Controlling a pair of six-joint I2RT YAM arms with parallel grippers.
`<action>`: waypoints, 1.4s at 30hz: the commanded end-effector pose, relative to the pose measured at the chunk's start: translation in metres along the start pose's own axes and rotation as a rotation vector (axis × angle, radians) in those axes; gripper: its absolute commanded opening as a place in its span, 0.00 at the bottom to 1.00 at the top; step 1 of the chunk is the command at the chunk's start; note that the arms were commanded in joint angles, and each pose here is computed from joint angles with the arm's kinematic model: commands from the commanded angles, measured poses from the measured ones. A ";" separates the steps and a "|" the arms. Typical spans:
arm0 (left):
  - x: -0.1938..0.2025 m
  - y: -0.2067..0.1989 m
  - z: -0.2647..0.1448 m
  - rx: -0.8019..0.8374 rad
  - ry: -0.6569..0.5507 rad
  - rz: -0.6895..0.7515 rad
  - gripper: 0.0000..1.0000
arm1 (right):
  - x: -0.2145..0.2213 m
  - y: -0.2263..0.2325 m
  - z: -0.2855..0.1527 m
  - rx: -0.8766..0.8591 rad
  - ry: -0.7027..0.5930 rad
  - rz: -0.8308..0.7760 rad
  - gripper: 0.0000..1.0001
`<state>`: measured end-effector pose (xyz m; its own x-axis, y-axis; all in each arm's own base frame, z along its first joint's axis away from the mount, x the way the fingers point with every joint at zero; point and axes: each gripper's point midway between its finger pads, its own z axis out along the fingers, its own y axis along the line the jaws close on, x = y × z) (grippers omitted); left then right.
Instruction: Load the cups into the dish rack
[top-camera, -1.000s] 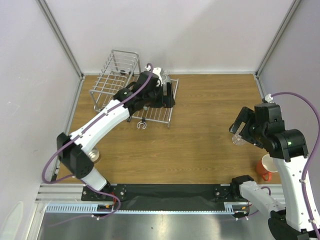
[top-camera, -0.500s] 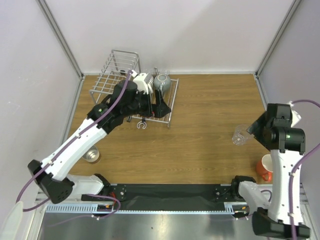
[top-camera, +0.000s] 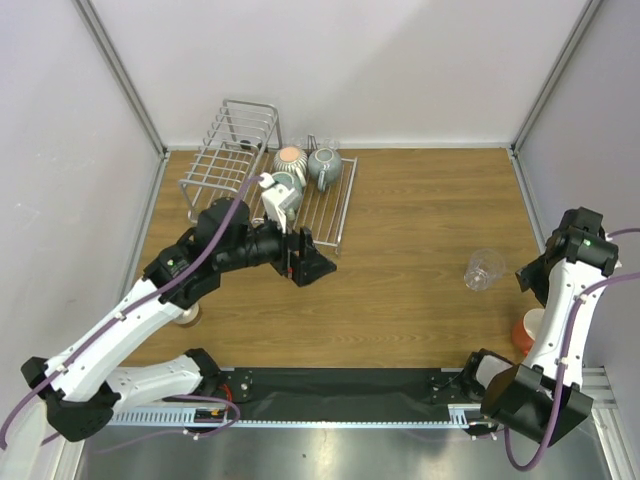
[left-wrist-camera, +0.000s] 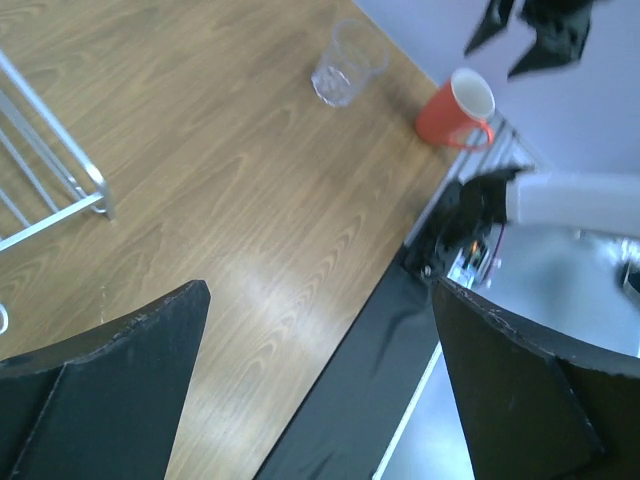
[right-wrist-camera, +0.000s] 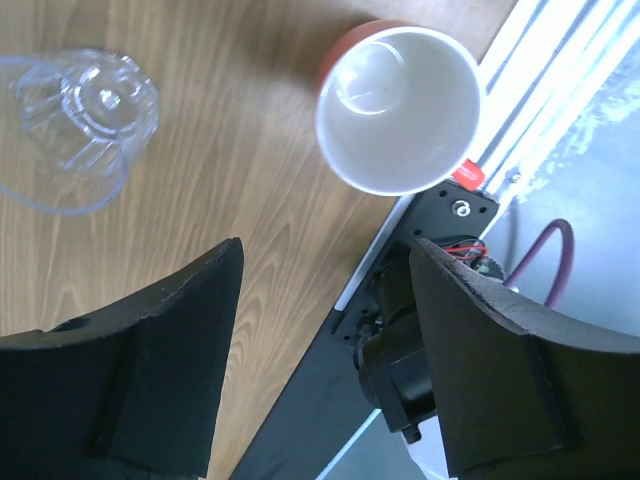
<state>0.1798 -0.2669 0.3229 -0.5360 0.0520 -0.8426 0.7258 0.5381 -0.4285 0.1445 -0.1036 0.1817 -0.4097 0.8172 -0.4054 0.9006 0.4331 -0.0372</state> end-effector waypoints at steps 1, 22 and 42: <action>-0.005 -0.011 -0.005 0.010 -0.009 0.130 1.00 | -0.007 -0.014 0.000 0.063 -0.038 0.028 0.73; -0.006 -0.011 -0.017 -0.042 -0.003 0.174 1.00 | -0.013 0.014 0.076 0.082 0.044 0.073 0.72; -0.014 -0.005 -0.029 -0.067 0.016 0.048 1.00 | 0.011 0.009 0.119 0.107 0.112 0.157 0.54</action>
<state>0.1754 -0.2446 0.3276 -0.5021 0.1303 -0.8549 0.7168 0.6157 -0.3272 0.1594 -0.1304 0.0696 -0.3066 0.9086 -0.2838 0.9518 0.2887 -0.1040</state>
